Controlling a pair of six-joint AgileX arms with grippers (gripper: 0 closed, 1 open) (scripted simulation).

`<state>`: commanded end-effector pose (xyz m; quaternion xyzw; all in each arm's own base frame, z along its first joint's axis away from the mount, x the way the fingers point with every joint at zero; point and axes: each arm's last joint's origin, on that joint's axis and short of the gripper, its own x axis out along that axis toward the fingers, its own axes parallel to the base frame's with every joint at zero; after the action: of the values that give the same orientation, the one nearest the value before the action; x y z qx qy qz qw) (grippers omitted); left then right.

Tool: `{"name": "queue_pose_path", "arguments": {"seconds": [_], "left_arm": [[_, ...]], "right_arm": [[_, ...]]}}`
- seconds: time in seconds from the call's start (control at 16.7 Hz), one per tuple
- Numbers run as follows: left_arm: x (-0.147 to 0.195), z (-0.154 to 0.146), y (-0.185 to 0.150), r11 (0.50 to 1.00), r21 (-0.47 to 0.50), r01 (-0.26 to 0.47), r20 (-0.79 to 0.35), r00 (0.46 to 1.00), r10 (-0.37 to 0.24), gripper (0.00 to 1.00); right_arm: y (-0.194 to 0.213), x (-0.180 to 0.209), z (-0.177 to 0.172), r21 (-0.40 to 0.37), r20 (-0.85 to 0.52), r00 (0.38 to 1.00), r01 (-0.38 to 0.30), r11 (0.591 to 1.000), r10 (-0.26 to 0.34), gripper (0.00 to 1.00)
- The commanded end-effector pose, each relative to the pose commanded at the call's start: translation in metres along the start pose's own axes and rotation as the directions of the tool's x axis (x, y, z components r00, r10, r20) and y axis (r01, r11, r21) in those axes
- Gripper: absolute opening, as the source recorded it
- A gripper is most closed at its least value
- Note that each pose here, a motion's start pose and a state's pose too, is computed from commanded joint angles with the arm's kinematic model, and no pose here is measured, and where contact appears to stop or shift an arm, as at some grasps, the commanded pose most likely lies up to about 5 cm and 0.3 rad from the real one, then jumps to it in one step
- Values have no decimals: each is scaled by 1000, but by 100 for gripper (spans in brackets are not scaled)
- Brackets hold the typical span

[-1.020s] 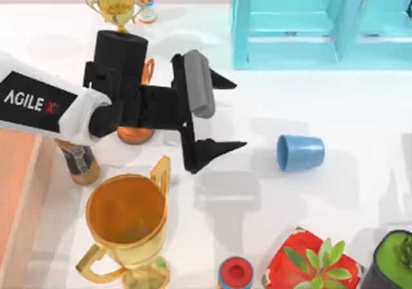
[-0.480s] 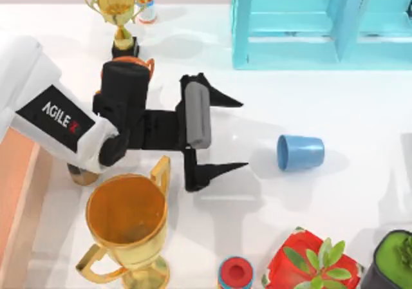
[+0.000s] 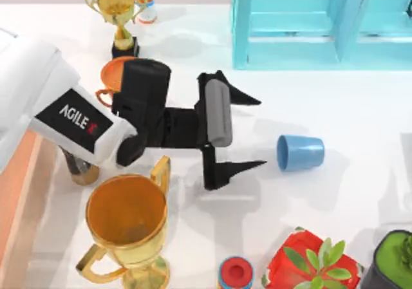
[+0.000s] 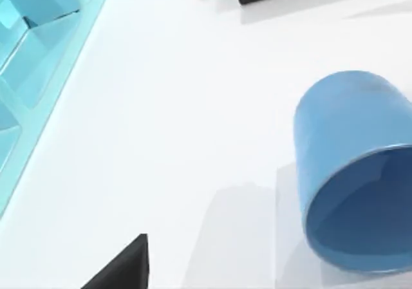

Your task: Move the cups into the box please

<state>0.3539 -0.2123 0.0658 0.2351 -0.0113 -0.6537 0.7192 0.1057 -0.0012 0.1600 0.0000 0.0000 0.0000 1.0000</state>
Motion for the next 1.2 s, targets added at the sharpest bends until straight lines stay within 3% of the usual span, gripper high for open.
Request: {"name": "queue_pose_path", "arguments": {"seconds": [0.42, 0.72, 1.2], "left_arm": [[66, -16, 5, 1000, -3, -7, 0, 1000, 7, 100], [74, -16, 1, 1000, -1, -4, 0, 1000, 4, 100], [74, -16, 1, 1000, -1, -4, 0, 1000, 4, 40]], "right_arm": [[0, 0, 0, 0, 0, 1000, 0, 1000, 0, 100], [0, 0, 0, 0, 0, 1000, 0, 1000, 0, 100], [0, 0, 0, 0, 0, 1000, 0, 1000, 0, 100]]}}
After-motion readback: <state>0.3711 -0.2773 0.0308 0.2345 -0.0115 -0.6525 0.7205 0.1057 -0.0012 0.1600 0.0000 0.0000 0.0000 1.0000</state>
